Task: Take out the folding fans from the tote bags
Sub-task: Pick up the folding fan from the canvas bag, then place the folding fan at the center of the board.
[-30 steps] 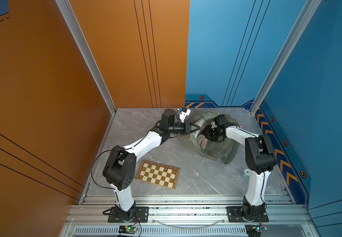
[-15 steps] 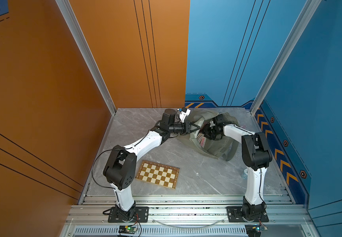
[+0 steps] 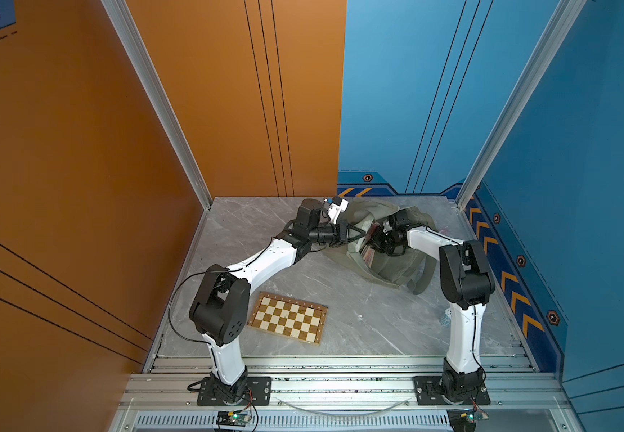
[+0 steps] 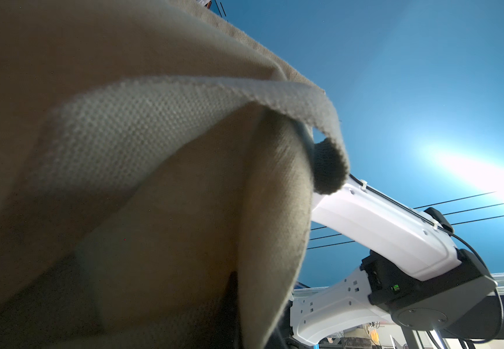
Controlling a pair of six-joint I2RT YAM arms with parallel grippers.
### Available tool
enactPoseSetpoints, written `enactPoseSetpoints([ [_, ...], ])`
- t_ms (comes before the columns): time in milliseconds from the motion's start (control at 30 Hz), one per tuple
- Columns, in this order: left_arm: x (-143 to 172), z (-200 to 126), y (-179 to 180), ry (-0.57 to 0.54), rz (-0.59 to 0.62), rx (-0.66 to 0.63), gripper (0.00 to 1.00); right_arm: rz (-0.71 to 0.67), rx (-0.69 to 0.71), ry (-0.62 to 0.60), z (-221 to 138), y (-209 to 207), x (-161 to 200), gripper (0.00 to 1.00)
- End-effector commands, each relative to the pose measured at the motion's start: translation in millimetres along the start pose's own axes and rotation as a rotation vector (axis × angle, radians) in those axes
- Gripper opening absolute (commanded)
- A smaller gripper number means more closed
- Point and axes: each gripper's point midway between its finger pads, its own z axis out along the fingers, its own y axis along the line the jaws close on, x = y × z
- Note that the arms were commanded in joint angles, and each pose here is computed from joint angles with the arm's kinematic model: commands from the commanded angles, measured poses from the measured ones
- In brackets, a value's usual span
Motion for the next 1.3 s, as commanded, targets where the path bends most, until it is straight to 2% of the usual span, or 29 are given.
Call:
enactPoseSetpoints([
  [0,-2.1,1.1,-6.4,0.022,0.025,0.025,0.0,0.006,0.044,0.025,-0.2,-25.2,5.2,0.15],
  [133,-6.3,-2.2,-2.0,0.005,0.031,-0.001,0.0,-0.085,-0.033,0.058,-10.5,-11.0,11.4,0.11],
  [200,-7.7,-5.1,2.7,0.0,0.034,-0.028,0.0,-0.198,-0.159,0.062,-31.7,19.1,16.1,0.12],
  [333,-10.8,-9.5,7.7,-0.006,0.043,-0.061,0.0,-0.358,-0.298,0.075,-62.8,49.9,28.5,0.12],
  [633,-24.4,-15.7,12.5,-0.043,0.059,-0.089,0.0,-0.616,-0.373,0.035,-135.4,83.3,53.0,0.1],
  [800,-34.0,-18.4,12.0,-0.065,0.071,-0.097,0.0,-0.738,-0.374,0.02,-176.6,84.3,77.9,0.09],
  [900,-35.1,-19.1,13.7,-0.063,0.073,-0.103,0.0,-0.794,-0.365,-0.036,-203.2,83.4,86.0,0.08],
  [1067,-34.0,-21.7,12.2,-0.064,0.084,-0.111,0.0,-0.802,-0.34,-0.214,-257.0,79.4,76.4,0.05],
  [1267,-33.6,-33.1,8.0,-0.065,0.102,-0.134,0.0,-0.669,-0.355,-0.412,-316.3,63.1,39.5,0.04],
])
